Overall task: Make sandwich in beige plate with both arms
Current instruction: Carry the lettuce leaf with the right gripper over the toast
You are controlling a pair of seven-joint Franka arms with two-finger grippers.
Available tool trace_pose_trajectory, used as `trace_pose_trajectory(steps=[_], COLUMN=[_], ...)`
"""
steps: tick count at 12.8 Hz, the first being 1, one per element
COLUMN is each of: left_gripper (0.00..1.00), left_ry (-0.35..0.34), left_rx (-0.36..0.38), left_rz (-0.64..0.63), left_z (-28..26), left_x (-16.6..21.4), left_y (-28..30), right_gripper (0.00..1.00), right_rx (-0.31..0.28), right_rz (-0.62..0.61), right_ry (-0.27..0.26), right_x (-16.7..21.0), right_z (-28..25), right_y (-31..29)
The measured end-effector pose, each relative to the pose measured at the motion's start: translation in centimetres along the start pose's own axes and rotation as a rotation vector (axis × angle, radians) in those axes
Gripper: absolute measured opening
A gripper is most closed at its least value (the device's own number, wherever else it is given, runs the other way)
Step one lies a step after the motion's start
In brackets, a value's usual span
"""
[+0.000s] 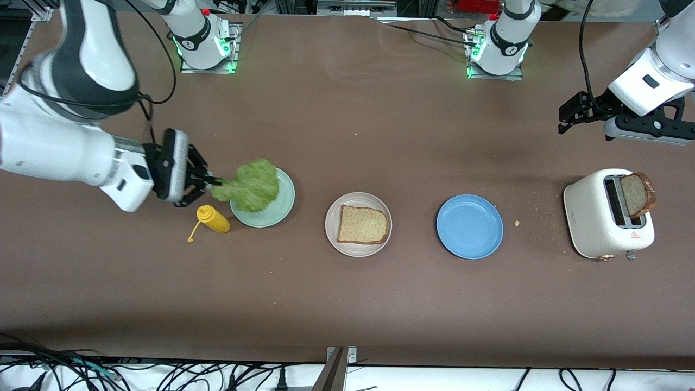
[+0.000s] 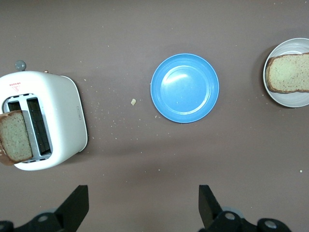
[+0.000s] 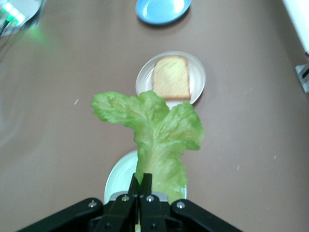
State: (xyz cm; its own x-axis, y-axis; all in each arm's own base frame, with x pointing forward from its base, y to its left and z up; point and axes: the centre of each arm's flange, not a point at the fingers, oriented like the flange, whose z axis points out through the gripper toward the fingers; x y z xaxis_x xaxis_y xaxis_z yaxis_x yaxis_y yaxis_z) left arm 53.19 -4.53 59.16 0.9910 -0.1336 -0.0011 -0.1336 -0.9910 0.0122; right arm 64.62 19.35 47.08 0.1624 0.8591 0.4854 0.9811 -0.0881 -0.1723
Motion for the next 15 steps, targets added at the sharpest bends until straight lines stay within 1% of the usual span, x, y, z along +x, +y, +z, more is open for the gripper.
trace_pose_trajectory(steps=[2,4,6,7,9,13,15], left_gripper=[1.0,1.0,1.0,1.0,1.0,1.0,1.0], left_ry=[0.0,0.0,0.001,0.001,0.001,0.001,0.001], left_rx=[0.0,0.0,0.0,0.0,0.0,0.0,0.0], left_rz=[-0.001,-0.002,-0.002,-0.002,-0.002,0.0,0.0], left_z=[0.0,0.0,0.0,0.0,0.0,0.0,0.0], left_x=[0.0,0.0,0.0,0.0,0.0,0.0,0.0], left_y=[0.0,0.0,0.0,0.0,0.0,0.1,0.1], right_gripper=[0.02,0.02,0.02,0.02,0.02,0.02,0.02], right_rx=[-0.035,-0.064,-0.116,-0.151,-0.206,-0.256,-0.277], right_rz=[0.048,0.088,0.127,0.145,0.169,0.167,0.177], right_ry=[0.044,0.107,0.182,0.207,0.222,0.208,0.193], right_x=[2.4,4.8,7.2,8.3,9.5,10.9,10.7], right_z=[2.9,5.6,9.1,11.5,16.3,23.4,26.3], right_y=[1.2,2.6,4.1,4.6,5.0,4.0,3.5])
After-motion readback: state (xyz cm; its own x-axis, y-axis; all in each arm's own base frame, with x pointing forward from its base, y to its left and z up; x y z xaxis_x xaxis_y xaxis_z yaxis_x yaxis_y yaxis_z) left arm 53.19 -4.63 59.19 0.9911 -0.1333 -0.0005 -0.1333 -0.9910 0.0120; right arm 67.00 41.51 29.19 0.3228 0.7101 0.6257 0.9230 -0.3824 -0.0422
